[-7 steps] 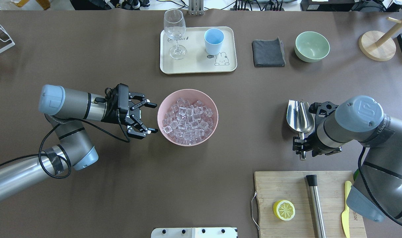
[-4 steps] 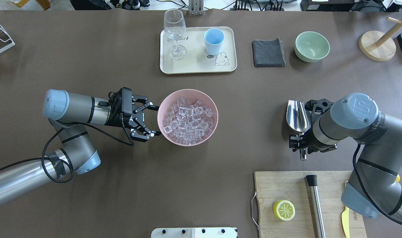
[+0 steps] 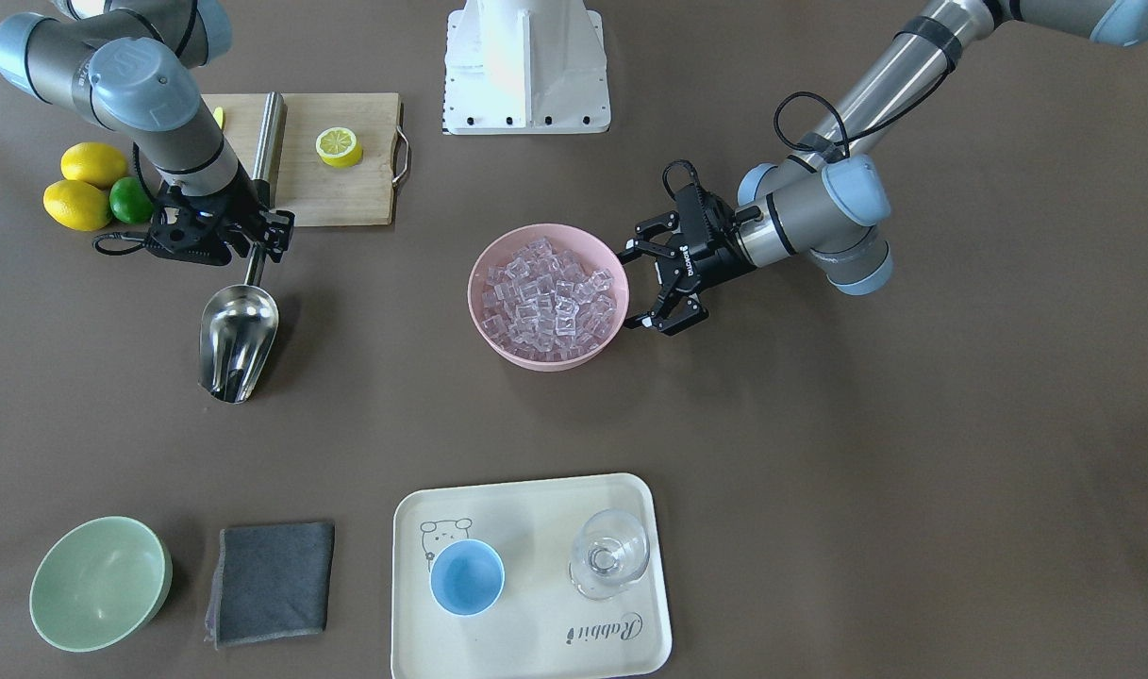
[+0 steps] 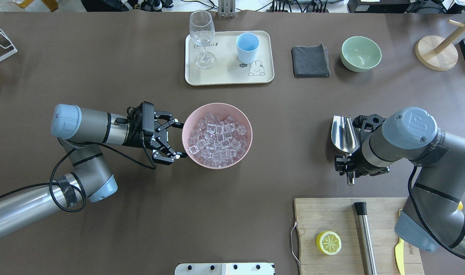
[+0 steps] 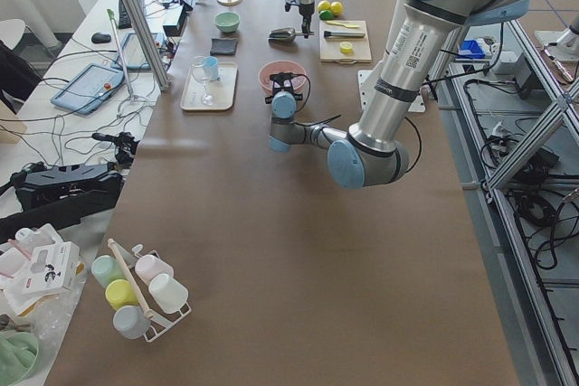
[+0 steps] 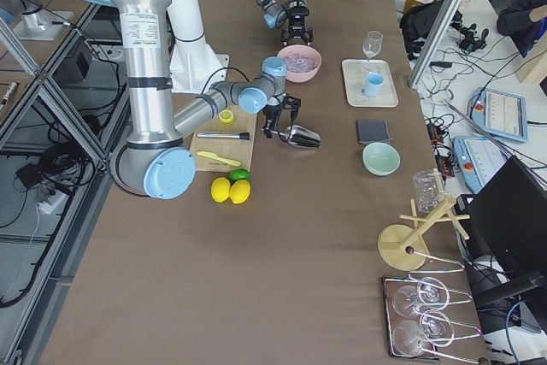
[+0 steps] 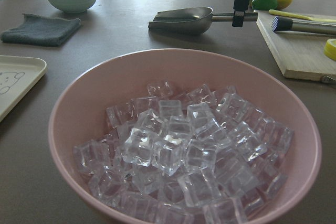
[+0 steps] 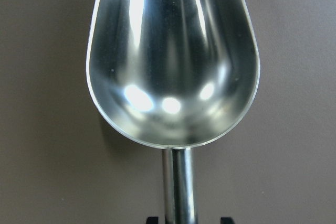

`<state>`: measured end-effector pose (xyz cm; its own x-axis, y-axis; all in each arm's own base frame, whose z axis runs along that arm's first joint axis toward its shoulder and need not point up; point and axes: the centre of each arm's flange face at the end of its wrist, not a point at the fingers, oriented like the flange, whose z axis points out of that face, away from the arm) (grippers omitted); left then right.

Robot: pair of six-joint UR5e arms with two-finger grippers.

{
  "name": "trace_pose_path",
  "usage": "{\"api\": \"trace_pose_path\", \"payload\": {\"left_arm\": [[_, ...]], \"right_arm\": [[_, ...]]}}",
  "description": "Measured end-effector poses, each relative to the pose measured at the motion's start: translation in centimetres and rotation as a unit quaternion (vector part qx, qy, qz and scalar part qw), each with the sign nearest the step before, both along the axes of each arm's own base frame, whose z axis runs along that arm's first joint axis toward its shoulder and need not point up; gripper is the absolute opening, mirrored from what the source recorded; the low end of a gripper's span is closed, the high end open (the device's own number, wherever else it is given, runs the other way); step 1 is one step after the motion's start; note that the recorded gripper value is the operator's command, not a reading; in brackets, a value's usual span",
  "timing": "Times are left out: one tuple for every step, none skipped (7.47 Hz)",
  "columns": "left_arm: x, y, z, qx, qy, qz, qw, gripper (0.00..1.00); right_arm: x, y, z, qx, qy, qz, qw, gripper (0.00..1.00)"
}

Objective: Put ice in cup with scoop

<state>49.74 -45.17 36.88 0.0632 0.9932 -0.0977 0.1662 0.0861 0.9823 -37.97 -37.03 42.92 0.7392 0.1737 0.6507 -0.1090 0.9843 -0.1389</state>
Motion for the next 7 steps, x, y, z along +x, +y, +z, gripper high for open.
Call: {"api": "trace_pose_path", "payload": {"left_arm": [[-0.1,-0.1,0.0,-0.001,0.0,-0.001,1.0,0.97],[-0.1,-0.1,0.1,-0.001,-0.001,-0.001,1.0,0.97],[-0.2,-0.2,0.1,-0.001,-0.001,-0.002,1.0,0.97],[-0.2,-0.2,0.1,-0.001,-0.001,-0.002,1.0,0.97],[-0.3,-0.3,0.0,-0.001,0.0,-0.003,1.0,0.97],[-0.3,-0.3,0.0,-0.001,0.0,-0.004,1.0,0.97],[-0.4,-0.4,0.0,-0.001,0.0,-0.005,1.0,0.97]], "right_arm": [[0.0,0.0,0.1,-0.001,0.001,0.001,1.0,0.13],[0.1,0.0,0.1,-0.001,0.0,0.001,1.0,0.0],[0.0,0.0,0.0,0.0,0.0,0.0,1.0,0.0],[0.0,0.0,0.0,0.0,-0.001,0.0,1.0,0.0],[0.0,0.0,-0.2,0.001,-0.002,0.001,1.0,0.0],[0.1,0.0,-0.4,0.003,-0.003,0.002,1.0,0.0],[0.8,-0.1,-1.1,0.011,-0.005,0.004,0.9999,0.0]]}}
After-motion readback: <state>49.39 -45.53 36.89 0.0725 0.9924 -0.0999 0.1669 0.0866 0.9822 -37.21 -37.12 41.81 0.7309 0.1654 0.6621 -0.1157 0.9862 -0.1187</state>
